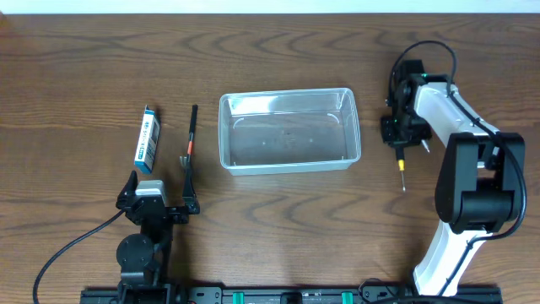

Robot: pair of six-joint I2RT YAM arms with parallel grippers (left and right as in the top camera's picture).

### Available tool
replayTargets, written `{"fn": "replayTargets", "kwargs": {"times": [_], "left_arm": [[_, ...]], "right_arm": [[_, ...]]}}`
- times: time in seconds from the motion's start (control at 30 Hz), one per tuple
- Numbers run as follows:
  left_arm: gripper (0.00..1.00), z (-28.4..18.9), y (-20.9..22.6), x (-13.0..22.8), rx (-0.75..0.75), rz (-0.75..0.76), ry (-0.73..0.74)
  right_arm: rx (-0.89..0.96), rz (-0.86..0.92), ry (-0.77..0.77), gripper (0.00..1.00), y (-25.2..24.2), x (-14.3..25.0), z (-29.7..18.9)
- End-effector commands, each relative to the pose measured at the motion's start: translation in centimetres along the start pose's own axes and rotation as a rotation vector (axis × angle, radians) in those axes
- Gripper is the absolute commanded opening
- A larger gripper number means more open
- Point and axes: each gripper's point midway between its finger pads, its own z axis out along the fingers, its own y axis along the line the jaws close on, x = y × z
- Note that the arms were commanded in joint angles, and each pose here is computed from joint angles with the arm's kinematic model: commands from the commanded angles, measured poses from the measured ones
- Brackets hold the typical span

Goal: Pack container
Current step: 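Lower the right gripper and grasp the black-handled screwdriver, then carry the screwdriver into the clear container and release it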

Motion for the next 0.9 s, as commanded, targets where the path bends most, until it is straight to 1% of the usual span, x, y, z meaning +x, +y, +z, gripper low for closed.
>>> {"fn": "replayTargets", "kwargs": {"times": [0.0, 0.23, 0.3, 0.4, 0.6, 0.8, 0.87], "left_arm": [[0.98, 0.2, 0.1, 1.7, -0.006, 0.011, 0.043], [0.98, 0.2, 0.1, 1.7, -0.006, 0.011, 0.043], [0.98, 0.2, 0.1, 1.7, -0.006, 0.011, 0.043], [0.98, 0.2, 0.1, 1.7, -0.006, 0.011, 0.043], [0.98, 0.2, 0.1, 1.7, -0.006, 0.011, 0.043], [0.98, 0.2, 0.1, 1.7, -0.006, 0.011, 0.043], [0.98, 0.2, 0.1, 1.7, -0.006, 0.011, 0.043]], "right_arm": [[0.006, -0.006, -0.126, 0.02, -0.9, -3.0, -4.4], [0.005, -0.062, -0.270, 0.03, -0.5, -5.3, -12.4], [-0.009, -0.080, -0.302, 0.04, 0.3, -5.5, -14.3], [-0.053, -0.133, -0.343, 0.03, 2.7, -5.4, -17.1], [-0.142, -0.297, -0.384, 0.03, 10.3, -4.0, -20.6], [-0.177, -0.539, -0.467, 0.04, 19.7, -1.6, -22.8], [-0.170, -0.608, -0.503, 0.03, 21.9, -1.0, -23.3]]}}
